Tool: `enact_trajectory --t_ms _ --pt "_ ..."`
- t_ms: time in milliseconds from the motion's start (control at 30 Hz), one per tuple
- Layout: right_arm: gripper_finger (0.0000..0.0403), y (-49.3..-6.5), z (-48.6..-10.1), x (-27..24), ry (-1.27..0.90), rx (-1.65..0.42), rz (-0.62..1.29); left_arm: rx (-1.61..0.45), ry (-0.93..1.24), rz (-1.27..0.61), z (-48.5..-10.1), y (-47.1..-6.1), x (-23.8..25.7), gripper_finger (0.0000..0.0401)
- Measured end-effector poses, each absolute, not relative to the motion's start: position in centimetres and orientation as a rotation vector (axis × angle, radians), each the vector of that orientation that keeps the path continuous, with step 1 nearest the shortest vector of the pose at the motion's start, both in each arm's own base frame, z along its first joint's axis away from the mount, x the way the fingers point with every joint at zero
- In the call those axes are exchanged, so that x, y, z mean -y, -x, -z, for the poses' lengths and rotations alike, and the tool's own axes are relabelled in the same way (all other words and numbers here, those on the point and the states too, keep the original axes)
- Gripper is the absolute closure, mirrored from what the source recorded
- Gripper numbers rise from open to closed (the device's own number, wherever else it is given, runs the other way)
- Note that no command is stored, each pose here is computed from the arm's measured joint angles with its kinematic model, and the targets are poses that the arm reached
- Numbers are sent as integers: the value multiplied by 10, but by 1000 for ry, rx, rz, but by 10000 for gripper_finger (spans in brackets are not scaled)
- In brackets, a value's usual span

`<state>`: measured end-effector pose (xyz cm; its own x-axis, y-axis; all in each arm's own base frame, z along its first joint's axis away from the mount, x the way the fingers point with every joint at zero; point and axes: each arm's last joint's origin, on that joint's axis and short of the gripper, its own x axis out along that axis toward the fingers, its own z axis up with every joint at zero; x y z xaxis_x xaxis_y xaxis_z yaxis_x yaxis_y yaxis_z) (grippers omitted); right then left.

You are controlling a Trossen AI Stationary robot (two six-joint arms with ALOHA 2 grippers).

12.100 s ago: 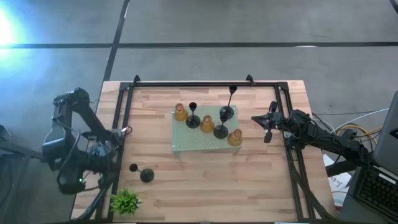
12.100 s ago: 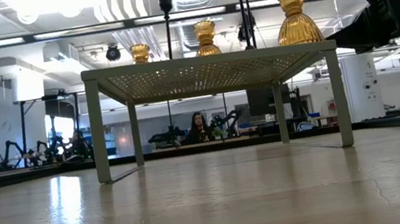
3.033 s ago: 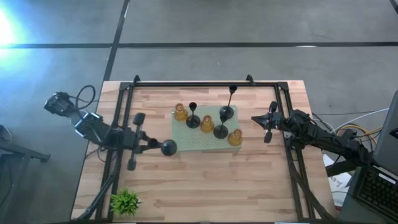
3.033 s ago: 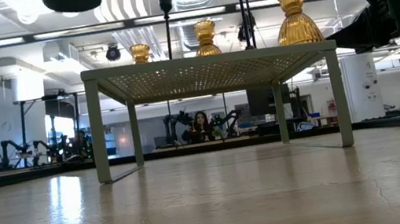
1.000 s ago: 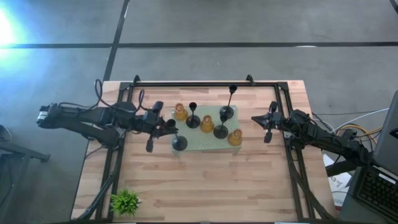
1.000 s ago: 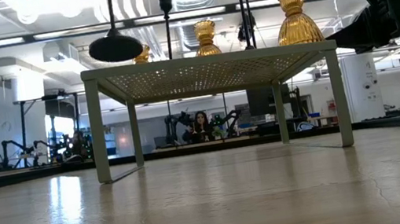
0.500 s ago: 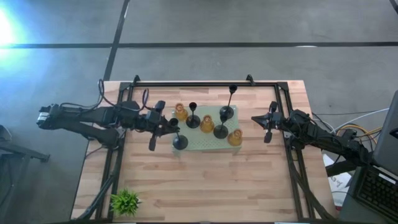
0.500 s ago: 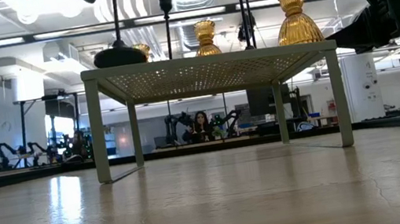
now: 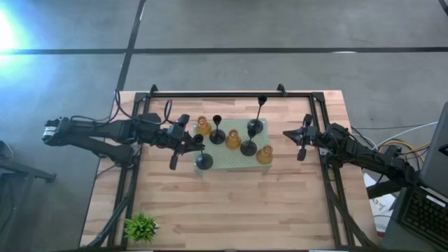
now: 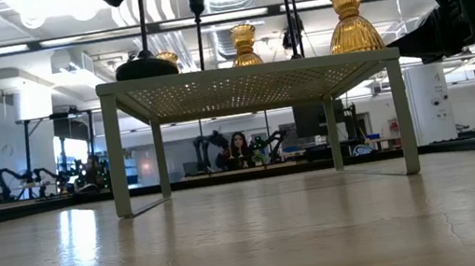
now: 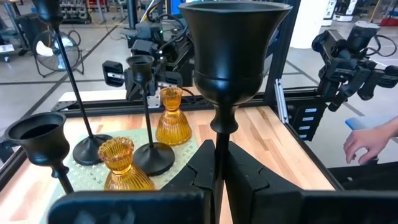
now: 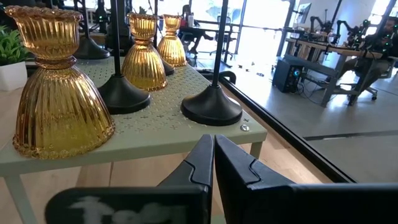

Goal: Pick & Place candle stick holders
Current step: Put the black candle holder on the shelf

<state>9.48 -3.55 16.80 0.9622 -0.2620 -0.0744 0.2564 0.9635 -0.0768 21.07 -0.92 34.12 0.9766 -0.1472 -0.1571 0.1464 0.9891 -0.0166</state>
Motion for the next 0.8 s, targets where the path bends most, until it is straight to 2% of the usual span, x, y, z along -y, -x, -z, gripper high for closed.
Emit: enact_trajectory --t_ms 800 --pt "394 -95 -168 36 67 -85 263 -180 -31 152 -338 -212 9 383"
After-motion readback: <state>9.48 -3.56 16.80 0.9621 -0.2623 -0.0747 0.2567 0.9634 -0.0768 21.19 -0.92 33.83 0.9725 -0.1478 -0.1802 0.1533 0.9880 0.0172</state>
